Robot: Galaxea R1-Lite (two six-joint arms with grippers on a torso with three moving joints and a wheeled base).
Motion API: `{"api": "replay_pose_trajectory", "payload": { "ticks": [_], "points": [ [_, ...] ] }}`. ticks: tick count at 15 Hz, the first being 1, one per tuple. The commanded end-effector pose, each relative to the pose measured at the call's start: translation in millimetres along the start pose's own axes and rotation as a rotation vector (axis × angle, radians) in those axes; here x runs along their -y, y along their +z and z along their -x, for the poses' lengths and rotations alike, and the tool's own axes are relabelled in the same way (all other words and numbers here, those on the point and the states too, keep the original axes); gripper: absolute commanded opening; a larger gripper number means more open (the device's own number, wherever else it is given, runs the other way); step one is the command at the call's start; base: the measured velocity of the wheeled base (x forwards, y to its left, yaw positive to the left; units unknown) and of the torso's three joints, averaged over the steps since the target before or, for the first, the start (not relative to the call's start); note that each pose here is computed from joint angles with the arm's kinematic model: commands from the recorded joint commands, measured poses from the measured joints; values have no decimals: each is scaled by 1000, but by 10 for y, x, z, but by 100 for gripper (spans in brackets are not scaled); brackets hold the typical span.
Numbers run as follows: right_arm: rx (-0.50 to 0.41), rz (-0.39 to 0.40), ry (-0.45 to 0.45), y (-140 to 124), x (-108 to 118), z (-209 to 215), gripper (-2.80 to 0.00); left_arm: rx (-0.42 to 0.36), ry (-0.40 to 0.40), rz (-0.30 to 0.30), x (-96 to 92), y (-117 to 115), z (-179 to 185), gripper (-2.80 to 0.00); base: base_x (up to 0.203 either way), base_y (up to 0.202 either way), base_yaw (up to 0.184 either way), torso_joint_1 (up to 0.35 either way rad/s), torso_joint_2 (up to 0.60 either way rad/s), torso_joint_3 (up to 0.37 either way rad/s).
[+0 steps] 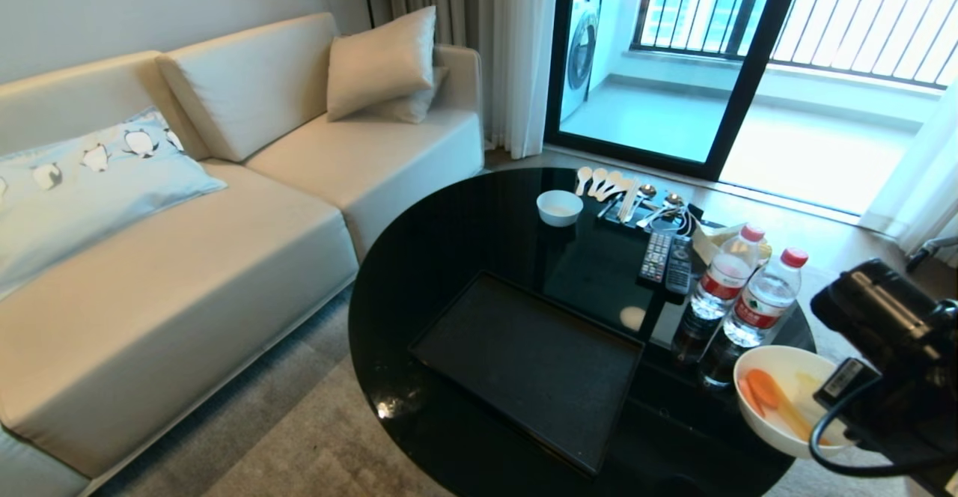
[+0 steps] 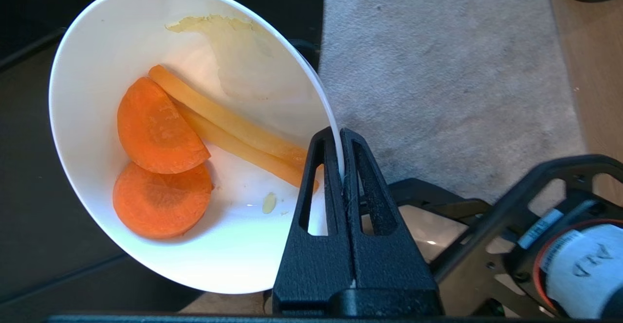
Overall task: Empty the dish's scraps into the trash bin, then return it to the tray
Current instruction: Move the bowl over the trash can
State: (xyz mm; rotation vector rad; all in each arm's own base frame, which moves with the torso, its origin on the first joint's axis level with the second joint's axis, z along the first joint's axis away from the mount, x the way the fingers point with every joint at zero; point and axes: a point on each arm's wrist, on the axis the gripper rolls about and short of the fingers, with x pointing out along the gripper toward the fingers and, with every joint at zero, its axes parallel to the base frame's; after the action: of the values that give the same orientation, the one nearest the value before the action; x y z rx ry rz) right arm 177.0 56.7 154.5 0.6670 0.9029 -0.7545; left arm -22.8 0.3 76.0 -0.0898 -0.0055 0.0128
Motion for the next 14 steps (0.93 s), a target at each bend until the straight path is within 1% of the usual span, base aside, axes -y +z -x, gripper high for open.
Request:
{"api": "replay_pose_trajectory", "payload": {
  "ticks": [1,3,8,11,14],
  "points": [
    [10,-32,21,-7,313,127,-280,1,1,1,0,1,0,-280,0,0,0,0,0,0],
    [-9,-30,8,-79,551,121,-280,1,1,1,0,1,0,-280,0,0,0,0,0,0],
    [-35,-60,61,-147,870,180,-280,1,1,1,0,1,0,-280,0,0,0,0,0,0],
    [-57,-62,79,-172,945,189,-280,1,1,1,0,1,0,-280,0,0,0,0,0,0],
    [-57,-58,83,-164,921,195,-280,1,1,1,0,1,0,-280,0,0,0,0,0,0]
  ]
}}
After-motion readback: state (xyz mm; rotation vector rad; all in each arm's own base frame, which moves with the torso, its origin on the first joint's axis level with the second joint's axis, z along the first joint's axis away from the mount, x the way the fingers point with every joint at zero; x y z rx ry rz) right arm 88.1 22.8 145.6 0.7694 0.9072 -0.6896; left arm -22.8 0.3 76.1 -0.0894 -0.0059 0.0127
